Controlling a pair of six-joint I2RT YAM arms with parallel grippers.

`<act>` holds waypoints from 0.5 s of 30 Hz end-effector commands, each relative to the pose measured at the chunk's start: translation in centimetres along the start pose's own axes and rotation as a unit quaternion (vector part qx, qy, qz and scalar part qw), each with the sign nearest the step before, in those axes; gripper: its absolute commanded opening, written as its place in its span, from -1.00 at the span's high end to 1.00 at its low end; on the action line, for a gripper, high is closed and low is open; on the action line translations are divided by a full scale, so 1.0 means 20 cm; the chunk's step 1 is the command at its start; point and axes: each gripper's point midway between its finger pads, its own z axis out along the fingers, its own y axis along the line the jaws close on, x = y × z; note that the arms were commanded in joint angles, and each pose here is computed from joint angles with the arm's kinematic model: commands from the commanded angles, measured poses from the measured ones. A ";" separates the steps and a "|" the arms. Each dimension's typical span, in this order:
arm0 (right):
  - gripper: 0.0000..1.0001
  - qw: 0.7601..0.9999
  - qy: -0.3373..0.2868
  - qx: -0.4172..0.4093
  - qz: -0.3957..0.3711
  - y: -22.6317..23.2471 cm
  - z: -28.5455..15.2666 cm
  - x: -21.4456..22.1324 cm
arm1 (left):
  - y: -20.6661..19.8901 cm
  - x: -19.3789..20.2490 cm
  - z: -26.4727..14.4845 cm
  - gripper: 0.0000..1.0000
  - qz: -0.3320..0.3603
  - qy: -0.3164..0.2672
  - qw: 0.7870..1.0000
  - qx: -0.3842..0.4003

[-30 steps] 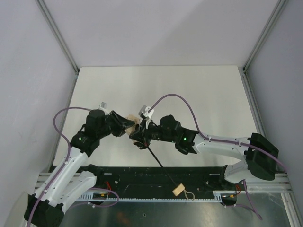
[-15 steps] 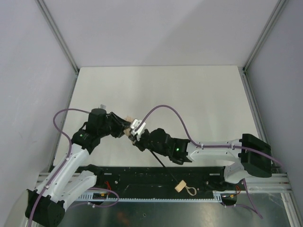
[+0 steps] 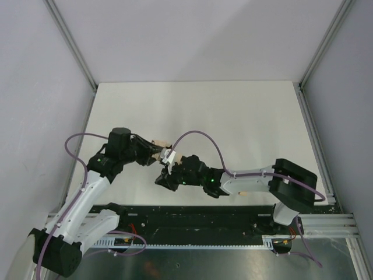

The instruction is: Put away the umbrella

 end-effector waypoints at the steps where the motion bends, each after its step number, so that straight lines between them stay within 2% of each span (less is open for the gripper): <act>1: 0.66 0.989 0.061 -0.065 0.116 0.06 -0.01 0.28 | -0.40 -0.04 -0.13 1.00 -0.016 -0.001 0.993 0.119; 3: 0.60 0.987 0.056 -0.073 0.133 0.05 -0.03 0.24 | -0.42 -0.08 -0.15 1.00 -0.002 -0.025 0.992 0.124; 6: 0.37 0.988 0.042 -0.077 0.124 0.07 -0.10 0.12 | -0.44 -0.13 -0.17 1.00 0.021 -0.059 0.989 0.132; 8: 0.23 0.988 0.026 -0.087 0.125 0.09 -0.18 -0.01 | -0.45 -0.16 -0.19 1.00 0.039 -0.077 0.987 0.138; 13: -0.27 0.985 -0.038 -0.133 0.100 0.22 -0.45 -0.36 | -0.48 -0.21 -0.23 1.00 0.092 -0.121 0.975 0.162; 15: -0.39 0.980 -0.067 -0.158 0.099 0.28 -0.56 -0.49 | -0.50 -0.23 -0.24 1.00 0.119 -0.139 0.968 0.173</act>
